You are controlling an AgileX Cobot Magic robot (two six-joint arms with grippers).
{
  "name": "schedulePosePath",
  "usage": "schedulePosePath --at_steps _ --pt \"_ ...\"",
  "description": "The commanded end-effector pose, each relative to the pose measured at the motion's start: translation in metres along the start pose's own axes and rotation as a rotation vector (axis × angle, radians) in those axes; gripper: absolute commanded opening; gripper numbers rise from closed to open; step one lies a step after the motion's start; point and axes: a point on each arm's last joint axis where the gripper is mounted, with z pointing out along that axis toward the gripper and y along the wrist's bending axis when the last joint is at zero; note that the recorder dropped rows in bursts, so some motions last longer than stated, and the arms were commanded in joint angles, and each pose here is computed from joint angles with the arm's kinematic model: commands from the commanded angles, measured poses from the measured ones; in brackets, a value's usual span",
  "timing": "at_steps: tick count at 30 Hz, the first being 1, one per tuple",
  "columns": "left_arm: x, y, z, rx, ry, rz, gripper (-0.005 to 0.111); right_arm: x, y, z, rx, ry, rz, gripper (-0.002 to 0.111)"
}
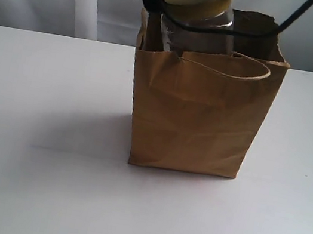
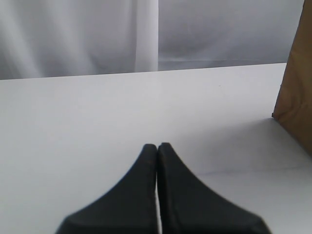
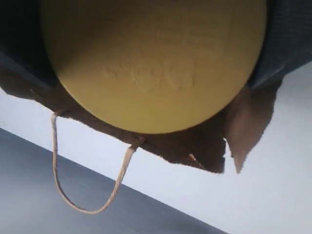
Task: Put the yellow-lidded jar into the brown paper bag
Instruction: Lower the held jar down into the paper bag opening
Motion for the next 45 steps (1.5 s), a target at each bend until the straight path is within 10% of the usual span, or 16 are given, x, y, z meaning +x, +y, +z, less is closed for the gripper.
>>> schedulePosePath --at_steps 1,20,45 --pt "-0.001 -0.001 0.000 0.008 -0.008 -0.006 0.001 0.003 0.008 0.021 0.008 0.034 -0.057 0.000" --pt "-0.001 -0.001 0.000 0.008 -0.008 -0.006 0.001 0.038 0.004 0.139 -0.174 0.362 0.019 0.000" --pt "-0.001 -0.001 0.000 0.008 -0.008 -0.006 0.001 0.047 0.014 0.157 -0.197 0.414 0.023 0.000"
